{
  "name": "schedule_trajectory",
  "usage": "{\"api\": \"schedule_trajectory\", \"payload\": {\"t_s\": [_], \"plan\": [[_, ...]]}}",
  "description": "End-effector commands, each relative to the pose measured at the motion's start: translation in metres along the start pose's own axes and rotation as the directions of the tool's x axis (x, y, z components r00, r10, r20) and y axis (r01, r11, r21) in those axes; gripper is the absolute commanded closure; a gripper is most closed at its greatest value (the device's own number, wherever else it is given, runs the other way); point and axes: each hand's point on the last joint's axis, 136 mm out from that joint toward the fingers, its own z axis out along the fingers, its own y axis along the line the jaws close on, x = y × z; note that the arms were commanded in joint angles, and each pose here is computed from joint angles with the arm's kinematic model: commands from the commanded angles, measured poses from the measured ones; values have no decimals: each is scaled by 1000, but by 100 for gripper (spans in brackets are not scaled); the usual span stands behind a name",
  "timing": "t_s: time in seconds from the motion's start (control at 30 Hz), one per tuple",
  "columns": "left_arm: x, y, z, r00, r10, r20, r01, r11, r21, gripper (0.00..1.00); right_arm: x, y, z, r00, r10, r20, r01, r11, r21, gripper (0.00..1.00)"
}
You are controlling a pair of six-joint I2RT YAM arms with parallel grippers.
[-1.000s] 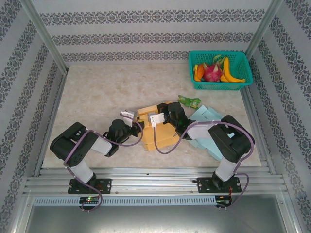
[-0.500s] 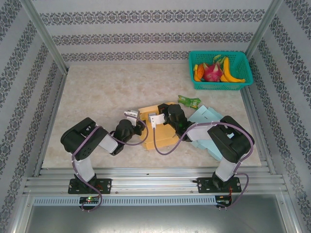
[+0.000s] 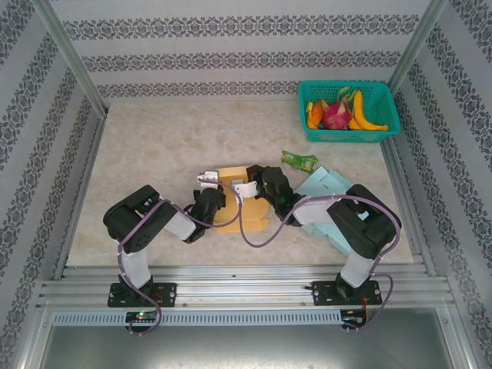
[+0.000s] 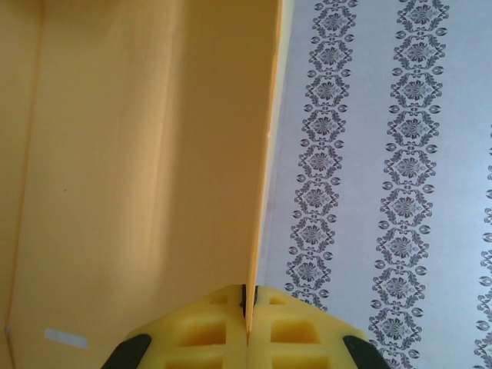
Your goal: Fold the paper box
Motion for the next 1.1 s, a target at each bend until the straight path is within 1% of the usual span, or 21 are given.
{"api": "schedule_trajectory", "payload": {"t_s": [0.0, 0.13, 0.23, 0.33, 0.47, 0.57, 0.63, 0.8, 0.93, 1.07], "plan": [[12, 68, -1, 999, 21, -29, -30, 936, -352, 84, 16, 36, 2, 998, -1, -68, -7, 994, -111, 100], [10, 70, 1, 1000, 9, -27, -19, 920, -392, 84, 15, 32, 3, 997, 37, -71, -44, 994, -102, 100], [7, 63, 5, 999, 4, -33, -16, 931, -364, 81, 17, 29, 4, 995, 57, -86, -64, 994, -88, 100], [5, 43, 10, 999, -18, -45, 6, 968, -250, 74, 17, 32, 7, 994, 63, -89, -72, 993, -97, 100], [-2, 20, 8, 998, -36, -59, 30, 994, -105, 64, 18, 36, 9, 993, 71, -97, -81, 992, -101, 100], [-9, 9, 0, 997, -35, -65, 33, 999, -21, 59, 19, 35, 10, 991, 79, -108, -90, 991, -97, 100], [-13, 2, -7, 997, -37, -66, 40, 998, 39, 54, 21, 33, 11, 989, 86, -116, -97, 991, -93, 100], [-26, -5, -23, 998, -32, -57, 39, 991, 127, 46, 21, 32, 12, 988, 95, -118, -106, 990, -92, 100], [-33, -9, -21, 998, -6, -57, 13, 992, 129, 47, 20, 31, 12, 988, 104, -111, -115, 989, -92, 100], [-33, -7, -11, 999, 10, -40, -6, 997, 80, 55, 18, 30, 11, 989, 107, -101, -117, 989, -91, 100]]}}
